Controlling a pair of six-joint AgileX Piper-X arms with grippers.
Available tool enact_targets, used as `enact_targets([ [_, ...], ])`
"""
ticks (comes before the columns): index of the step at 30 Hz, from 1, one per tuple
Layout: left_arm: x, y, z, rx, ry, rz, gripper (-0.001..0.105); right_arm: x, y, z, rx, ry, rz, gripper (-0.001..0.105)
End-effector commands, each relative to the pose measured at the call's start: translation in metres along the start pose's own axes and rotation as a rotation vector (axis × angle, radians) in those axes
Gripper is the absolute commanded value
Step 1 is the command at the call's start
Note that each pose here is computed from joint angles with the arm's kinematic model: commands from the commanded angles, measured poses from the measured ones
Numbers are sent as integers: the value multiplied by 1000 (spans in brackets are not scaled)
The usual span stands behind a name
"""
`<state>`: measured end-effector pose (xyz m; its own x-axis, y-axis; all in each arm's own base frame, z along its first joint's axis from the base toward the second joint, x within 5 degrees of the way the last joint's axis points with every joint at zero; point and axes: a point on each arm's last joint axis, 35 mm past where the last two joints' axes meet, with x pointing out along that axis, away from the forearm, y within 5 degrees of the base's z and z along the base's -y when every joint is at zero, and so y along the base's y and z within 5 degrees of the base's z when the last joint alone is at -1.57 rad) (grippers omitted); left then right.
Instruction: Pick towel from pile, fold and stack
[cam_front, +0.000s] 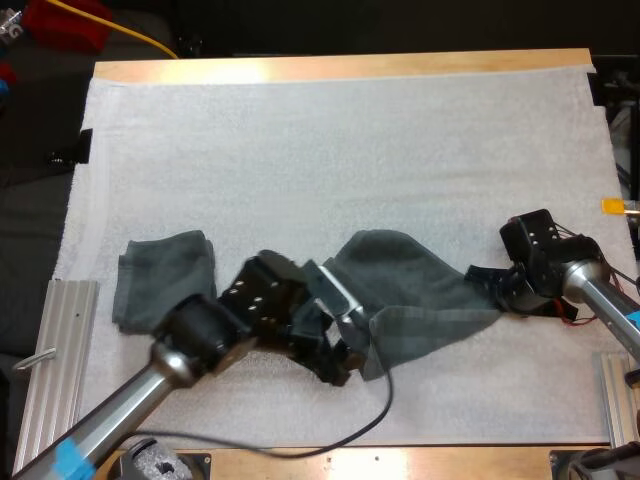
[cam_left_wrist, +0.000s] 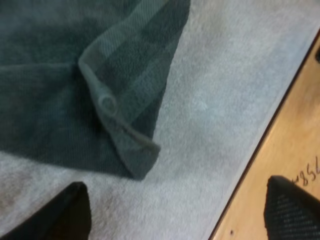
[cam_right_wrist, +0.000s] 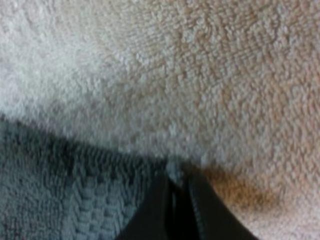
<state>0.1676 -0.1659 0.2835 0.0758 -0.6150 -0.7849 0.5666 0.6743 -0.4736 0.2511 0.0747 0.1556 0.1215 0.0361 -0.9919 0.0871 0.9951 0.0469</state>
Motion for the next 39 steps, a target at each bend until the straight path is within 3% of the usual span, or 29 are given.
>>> enact_targets([
  [1, 8, 0, 5, -22, -11, 11, 69, -1, -1, 1, -10, 3, -2, 0],
  [12, 72, 20, 24, -71, 44, 19, 69, -1, -1, 1, -55, 3, -2, 0],
  [23, 106, 35, 26, -93, 89, 46, 68, -1, -1, 2, -61, -4, 0, 0],
  [26, 110, 37, 25, -97, 99, 51, 55, -1, -1, 2, -61, -4, 0, 0],
  [34, 108, 35, 30, -90, 85, 47, 1, -1, -1, 2, -64, -4, 0, 0],
  [39, 102, 30, 37, -59, 82, 44, 0, -2, -1, 2, -114, -5, 1, 0],
])
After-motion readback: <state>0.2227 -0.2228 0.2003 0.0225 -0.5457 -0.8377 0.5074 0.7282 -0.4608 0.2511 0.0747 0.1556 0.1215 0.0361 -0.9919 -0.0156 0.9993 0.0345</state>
